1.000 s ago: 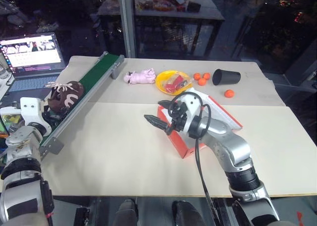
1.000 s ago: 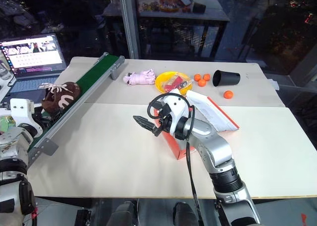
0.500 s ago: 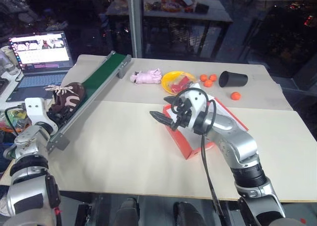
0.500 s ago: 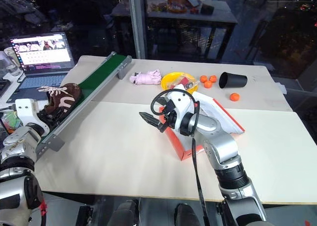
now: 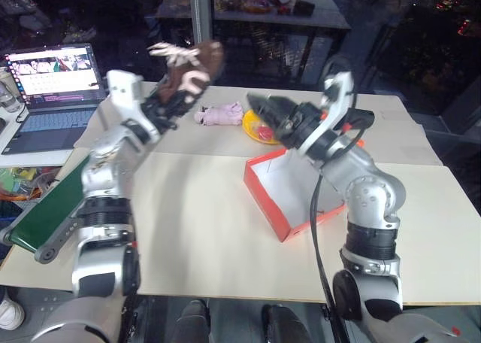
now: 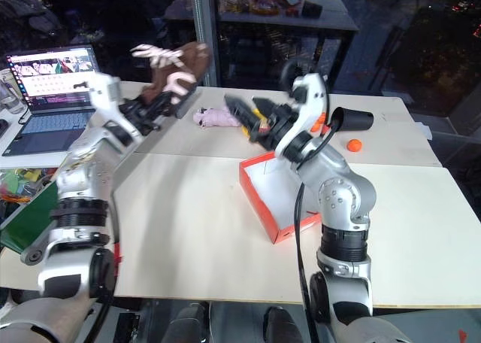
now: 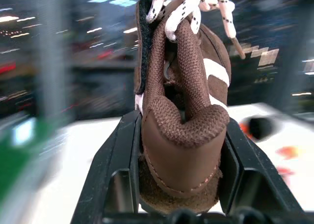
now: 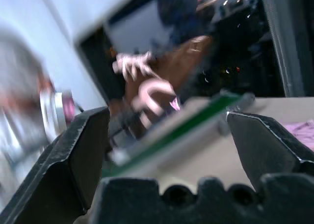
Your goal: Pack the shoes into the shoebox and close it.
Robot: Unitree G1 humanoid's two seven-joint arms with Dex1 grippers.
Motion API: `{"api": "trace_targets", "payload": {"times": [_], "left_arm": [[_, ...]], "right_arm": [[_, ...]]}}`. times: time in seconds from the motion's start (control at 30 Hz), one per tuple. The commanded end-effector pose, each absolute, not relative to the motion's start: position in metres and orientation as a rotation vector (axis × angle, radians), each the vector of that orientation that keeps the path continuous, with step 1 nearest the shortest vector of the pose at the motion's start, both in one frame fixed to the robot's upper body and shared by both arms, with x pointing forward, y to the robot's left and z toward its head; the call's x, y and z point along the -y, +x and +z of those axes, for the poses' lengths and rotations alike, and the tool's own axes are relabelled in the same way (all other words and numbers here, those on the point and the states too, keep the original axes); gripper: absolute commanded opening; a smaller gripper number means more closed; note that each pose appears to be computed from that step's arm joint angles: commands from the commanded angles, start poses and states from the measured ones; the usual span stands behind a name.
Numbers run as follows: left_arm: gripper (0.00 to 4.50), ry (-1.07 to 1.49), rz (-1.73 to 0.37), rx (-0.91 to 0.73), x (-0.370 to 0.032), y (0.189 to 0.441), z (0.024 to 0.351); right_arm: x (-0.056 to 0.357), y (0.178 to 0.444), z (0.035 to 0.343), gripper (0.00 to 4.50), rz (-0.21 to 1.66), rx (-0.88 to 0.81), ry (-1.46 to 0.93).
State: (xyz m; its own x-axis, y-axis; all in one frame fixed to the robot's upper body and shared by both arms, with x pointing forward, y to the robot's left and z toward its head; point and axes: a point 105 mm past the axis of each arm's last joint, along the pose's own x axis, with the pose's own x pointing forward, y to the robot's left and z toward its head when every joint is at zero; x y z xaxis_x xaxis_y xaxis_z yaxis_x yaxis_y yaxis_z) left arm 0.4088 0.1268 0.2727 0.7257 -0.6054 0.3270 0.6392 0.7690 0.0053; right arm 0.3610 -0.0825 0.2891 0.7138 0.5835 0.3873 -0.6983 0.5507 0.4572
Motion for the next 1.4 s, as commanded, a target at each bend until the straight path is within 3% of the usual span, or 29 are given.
{"api": "trace_targets", "payload": {"times": [0.03, 0.23, 0.5, 0.6, 0.67, 0.93, 1.1, 1.17, 1.27, 1.4], "left_arm": [[1.58, -0.137, -0.791, 0.418, -0.095, 0.388, 0.31], [1.58, -0.184, -0.951, 0.398, -0.053, 0.366, 0.316], [1.58, -0.191, -1.045, 0.3, -0.033, 0.355, 0.29], [1.56, -0.189, -1.047, 0.299, -0.032, 0.354, 0.291], [1.56, -0.203, -1.041, 0.3, -0.033, 0.354, 0.293], [4.49, -0.276, -0.995, 0.358, -0.047, 0.354, 0.31], [4.5, -0.277, -0.852, 0.403, -0.078, 0.365, 0.318], [4.5, -0.173, -0.686, 0.404, -0.112, 0.382, 0.312], [4.5, -0.06, -0.547, 0.31, -0.15, 0.396, 0.289], [4.5, 0.018, -0.572, 0.197, -0.154, 0.389, 0.258]], "right_arm": [[0.101, 0.36, 0.304, 4.5, 0.735, 0.219, 0.808], [0.112, 0.358, 0.314, 4.5, 0.716, 0.234, 0.907], [0.114, 0.354, 0.316, 4.5, 0.689, 0.241, 0.891], [0.115, 0.354, 0.315, 3.85, 0.679, 0.247, 0.885], [0.117, 0.355, 0.314, 3.07, 0.66, 0.245, 0.869], [0.129, 0.365, 0.312, 0.43, 0.585, 0.254, 0.811], [0.143, 0.371, 0.316, 0.37, 0.523, 0.281, 0.692], [0.142, 0.373, 0.314, 0.37, 0.531, 0.241, 0.425], [0.14, 0.377, 0.291, 0.36, 0.564, 0.087, 0.101], [0.142, 0.38, 0.25, 0.36, 0.618, -0.094, -0.193]]}}
